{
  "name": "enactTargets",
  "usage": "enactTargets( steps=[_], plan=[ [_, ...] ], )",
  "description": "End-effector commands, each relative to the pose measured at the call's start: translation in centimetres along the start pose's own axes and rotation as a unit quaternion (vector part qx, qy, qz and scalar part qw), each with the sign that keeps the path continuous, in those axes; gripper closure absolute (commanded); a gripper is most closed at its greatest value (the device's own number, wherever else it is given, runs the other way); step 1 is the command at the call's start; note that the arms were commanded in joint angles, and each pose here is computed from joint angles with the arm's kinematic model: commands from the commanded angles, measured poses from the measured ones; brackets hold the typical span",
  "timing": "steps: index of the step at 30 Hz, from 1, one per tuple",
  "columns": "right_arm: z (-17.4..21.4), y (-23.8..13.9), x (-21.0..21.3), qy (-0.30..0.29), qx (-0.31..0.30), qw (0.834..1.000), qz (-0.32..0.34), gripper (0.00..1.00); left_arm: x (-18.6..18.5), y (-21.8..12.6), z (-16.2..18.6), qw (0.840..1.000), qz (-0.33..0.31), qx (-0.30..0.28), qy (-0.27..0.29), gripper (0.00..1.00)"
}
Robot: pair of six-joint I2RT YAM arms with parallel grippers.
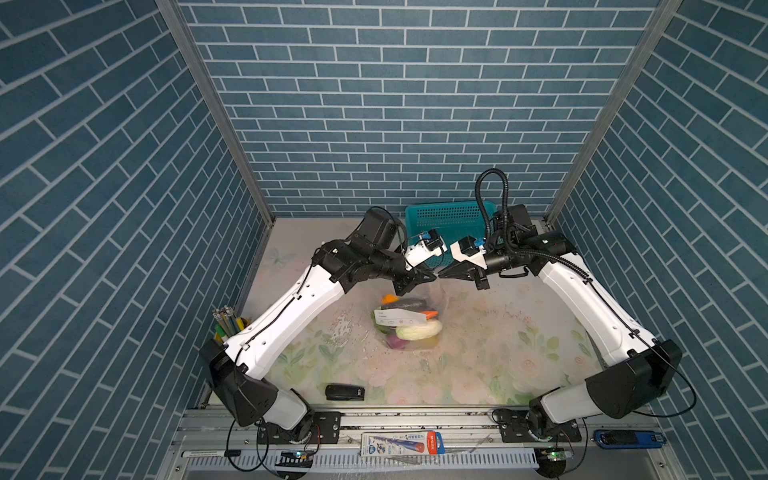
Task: Place the food in the zip-top bag and seal the zipper
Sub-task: 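Slide the left gripper along the blue zipper away from the right gripper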
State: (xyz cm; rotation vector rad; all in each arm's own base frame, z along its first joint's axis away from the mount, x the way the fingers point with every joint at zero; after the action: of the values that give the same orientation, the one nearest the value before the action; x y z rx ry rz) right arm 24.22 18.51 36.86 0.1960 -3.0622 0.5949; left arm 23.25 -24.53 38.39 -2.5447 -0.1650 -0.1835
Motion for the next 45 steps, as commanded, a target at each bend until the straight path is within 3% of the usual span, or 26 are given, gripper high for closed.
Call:
enactTargets(
  steps=[1,45],
  plan=[
    [-0.8,-0.9,1.3,-0.018,0.0,1.0,0.005,1.0,-0.2,-1.4,0.0,1.0,-0.024,0.005,0.001,0.95],
    [-1.6,-2.5,1.8,-0.019,0.006,0.999,0.034,1.0,-0.7,-4.5,2.0,0.997,-0.067,0.043,-0.011,0.96]
  ],
)
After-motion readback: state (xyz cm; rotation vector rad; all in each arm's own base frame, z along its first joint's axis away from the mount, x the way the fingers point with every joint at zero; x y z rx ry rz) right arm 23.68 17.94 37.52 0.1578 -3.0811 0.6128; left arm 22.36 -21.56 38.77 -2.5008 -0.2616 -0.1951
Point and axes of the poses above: each gripper's point midway between its finger pads, its own y axis out along the fingers, its own x axis along the line the jaws close on, z = x × y, the point moved 10 cm from there along -y, back along the fingers, and after that the axes turned 14 degrees about y, right-handed, at the moved point
